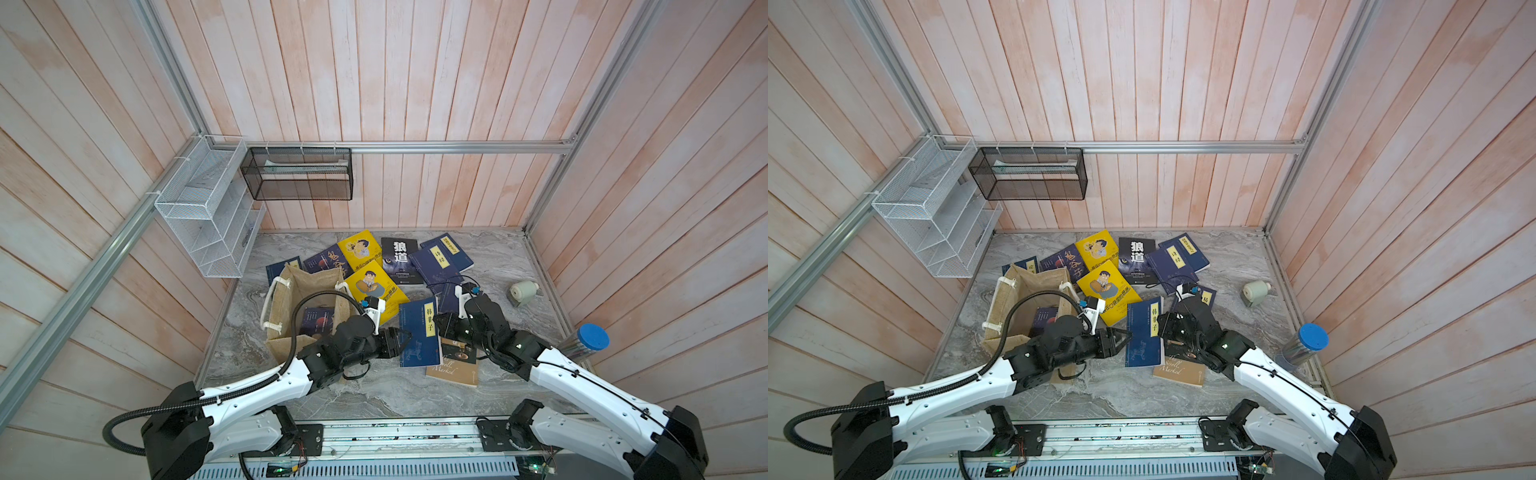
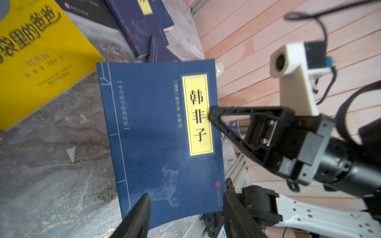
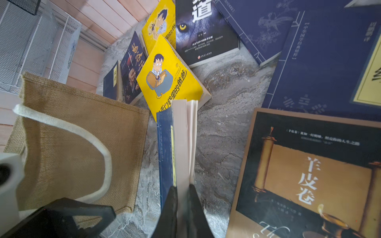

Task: Put the books into the canvas bag
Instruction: Pick up the book from the center of the board.

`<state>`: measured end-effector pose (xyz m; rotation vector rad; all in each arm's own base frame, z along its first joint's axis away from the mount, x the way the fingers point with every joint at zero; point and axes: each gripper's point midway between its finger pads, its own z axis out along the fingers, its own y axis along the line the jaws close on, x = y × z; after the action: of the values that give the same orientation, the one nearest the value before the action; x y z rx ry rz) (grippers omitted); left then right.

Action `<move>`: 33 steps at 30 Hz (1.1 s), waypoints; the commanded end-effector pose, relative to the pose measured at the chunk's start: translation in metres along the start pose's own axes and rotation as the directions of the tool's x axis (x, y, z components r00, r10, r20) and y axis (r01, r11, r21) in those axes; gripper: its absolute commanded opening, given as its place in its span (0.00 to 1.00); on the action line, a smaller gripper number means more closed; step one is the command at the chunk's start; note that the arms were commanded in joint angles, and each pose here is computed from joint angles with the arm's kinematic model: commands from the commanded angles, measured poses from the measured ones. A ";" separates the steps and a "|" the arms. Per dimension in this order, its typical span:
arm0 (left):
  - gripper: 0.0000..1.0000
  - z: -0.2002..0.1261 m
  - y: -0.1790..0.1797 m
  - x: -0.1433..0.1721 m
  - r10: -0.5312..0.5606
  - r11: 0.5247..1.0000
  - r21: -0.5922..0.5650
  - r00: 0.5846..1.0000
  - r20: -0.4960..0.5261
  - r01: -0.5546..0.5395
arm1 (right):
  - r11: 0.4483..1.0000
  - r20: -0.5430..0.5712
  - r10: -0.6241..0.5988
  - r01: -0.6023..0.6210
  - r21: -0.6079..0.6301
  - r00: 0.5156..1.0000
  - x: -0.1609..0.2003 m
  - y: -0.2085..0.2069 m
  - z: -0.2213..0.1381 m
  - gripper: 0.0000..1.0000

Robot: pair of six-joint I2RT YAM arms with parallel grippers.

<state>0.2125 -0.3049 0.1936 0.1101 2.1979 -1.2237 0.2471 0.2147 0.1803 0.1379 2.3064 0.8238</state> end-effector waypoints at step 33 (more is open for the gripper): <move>0.69 -0.050 -0.030 -0.114 -0.022 0.978 0.210 0.994 0.110 -0.002 | 0.929 0.221 0.005 0.077 -0.362 0.975 -0.115 0.145 -0.087 0.00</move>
<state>0.2590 -0.2677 0.3195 0.2212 1.9026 -1.5089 0.2637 0.2477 0.3490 0.0243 1.9825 1.0855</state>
